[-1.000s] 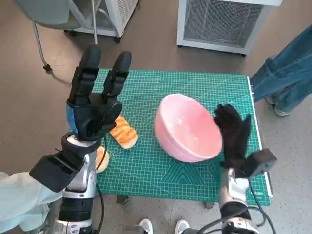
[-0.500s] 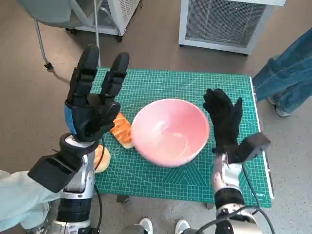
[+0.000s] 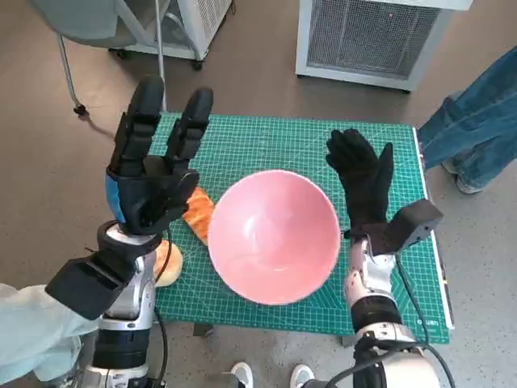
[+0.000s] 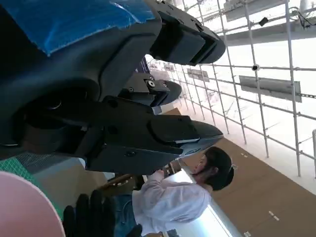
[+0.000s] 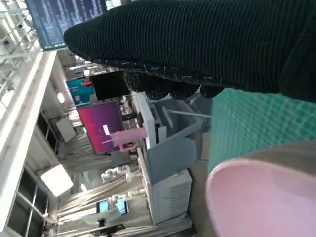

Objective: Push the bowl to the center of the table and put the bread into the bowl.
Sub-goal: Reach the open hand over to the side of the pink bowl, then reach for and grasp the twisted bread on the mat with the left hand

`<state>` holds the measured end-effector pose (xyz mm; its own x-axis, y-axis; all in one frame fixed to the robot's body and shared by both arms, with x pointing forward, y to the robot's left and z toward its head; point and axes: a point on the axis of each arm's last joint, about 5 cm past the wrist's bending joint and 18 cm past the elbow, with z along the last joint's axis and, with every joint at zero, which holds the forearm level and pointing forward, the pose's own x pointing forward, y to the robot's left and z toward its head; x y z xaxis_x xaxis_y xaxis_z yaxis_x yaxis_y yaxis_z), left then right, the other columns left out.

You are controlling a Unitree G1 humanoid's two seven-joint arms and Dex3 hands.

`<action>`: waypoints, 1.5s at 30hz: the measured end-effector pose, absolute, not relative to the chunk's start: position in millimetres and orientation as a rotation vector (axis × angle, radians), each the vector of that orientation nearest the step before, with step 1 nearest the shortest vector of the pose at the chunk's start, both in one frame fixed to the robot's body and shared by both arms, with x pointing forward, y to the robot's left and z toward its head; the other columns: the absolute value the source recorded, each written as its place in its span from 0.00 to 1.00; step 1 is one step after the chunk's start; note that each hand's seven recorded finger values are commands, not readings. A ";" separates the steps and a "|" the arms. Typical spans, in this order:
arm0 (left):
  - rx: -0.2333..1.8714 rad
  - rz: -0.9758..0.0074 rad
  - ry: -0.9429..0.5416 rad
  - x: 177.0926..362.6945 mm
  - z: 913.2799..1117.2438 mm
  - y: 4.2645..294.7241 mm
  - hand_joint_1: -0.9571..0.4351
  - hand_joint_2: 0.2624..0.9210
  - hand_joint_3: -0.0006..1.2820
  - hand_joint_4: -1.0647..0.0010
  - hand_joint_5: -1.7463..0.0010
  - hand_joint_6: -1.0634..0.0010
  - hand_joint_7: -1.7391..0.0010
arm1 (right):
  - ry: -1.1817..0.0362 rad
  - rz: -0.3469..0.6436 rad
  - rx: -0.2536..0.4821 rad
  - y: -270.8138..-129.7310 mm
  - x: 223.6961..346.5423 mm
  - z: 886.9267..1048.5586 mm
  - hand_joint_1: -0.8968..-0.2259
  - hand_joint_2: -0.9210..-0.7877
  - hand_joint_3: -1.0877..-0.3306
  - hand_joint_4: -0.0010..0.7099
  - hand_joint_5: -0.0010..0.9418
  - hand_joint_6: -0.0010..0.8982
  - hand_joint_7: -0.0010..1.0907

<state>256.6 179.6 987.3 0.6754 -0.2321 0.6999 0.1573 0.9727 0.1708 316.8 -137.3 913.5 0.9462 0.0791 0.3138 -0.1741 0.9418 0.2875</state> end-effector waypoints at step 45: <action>0.265 -0.187 -0.805 259.1 995.9 221.3 0.56 1.00 0.18 0.58 1.00 0.57 1.00 | -0.967 0.278 0.100 -146.3 285.3 998.4 0.43 0.00 0.42 0.38 0.01 0.00 0.71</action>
<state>259.1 221.3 995.9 0.6791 -0.2646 0.6847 0.0641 0.9506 0.3037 285.3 -146.3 998.4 0.5359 0.1889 0.8229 -0.2772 0.9600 -0.0398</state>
